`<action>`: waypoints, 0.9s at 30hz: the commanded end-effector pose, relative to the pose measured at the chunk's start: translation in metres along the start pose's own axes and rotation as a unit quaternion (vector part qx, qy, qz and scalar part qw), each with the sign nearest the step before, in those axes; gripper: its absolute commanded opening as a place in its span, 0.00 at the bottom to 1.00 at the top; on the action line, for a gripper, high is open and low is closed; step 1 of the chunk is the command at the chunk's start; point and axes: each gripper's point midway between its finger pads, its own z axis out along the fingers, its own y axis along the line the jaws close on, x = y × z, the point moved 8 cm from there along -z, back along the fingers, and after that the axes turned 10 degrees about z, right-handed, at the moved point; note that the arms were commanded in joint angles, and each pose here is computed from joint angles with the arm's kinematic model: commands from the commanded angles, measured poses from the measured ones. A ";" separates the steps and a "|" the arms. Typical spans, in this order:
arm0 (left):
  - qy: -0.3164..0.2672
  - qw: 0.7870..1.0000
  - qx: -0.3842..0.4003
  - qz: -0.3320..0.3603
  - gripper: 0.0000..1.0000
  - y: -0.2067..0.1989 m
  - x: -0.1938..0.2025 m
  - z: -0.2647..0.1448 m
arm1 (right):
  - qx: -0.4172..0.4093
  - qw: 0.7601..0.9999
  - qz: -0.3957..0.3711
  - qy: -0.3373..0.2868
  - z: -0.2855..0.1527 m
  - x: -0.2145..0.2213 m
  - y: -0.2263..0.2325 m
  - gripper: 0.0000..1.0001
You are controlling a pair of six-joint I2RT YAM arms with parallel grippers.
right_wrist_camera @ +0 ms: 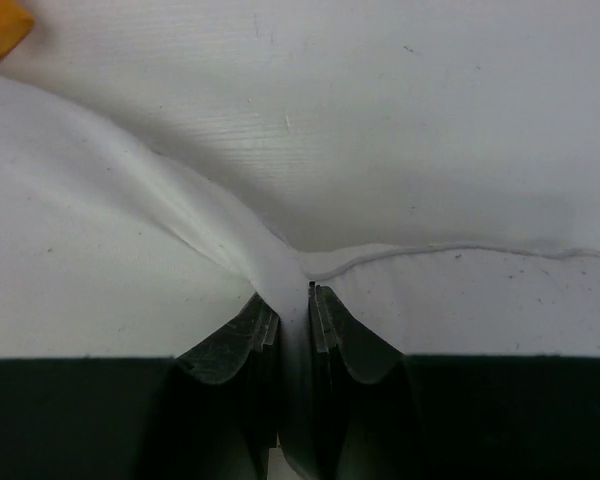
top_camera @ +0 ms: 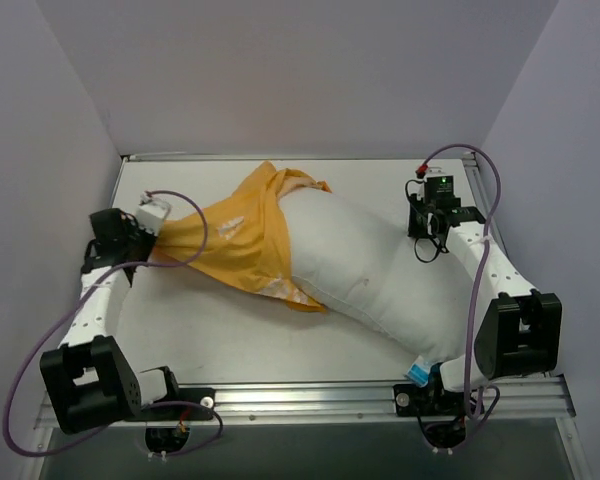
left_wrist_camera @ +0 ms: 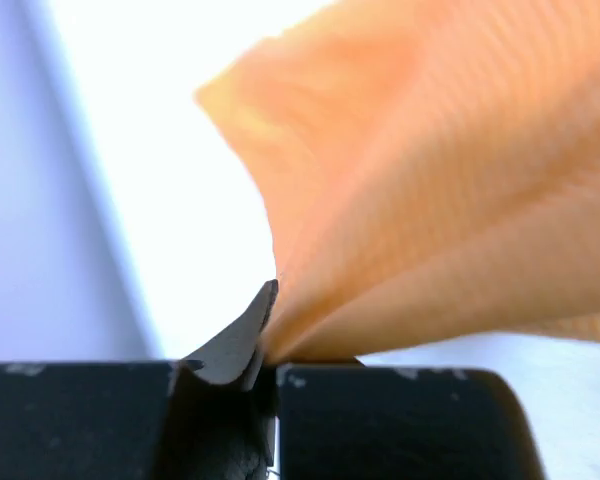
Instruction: Remove the pillowcase from the pillow
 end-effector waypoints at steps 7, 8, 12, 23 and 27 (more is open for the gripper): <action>-0.088 0.955 -0.270 -0.090 0.02 0.158 -0.043 -0.145 | 0.091 0.995 0.017 -0.048 -0.004 -0.026 -0.036 0.00; -0.091 0.954 -0.270 -0.091 0.02 0.159 -0.048 -0.152 | 0.093 0.994 0.021 -0.047 -0.004 -0.026 -0.038 0.00; -0.127 0.940 -0.303 -0.088 0.02 0.175 -0.077 -0.191 | 0.115 0.991 0.048 -0.056 -0.006 -0.036 -0.060 0.00; -0.226 0.943 -0.233 -0.069 0.02 0.157 -0.139 -0.213 | 0.030 0.988 0.112 -0.100 -0.010 -0.055 -0.045 0.00; -0.227 0.955 -0.181 -0.059 0.02 0.132 -0.161 -0.189 | 0.007 0.982 0.143 -0.125 -0.011 -0.065 -0.039 0.00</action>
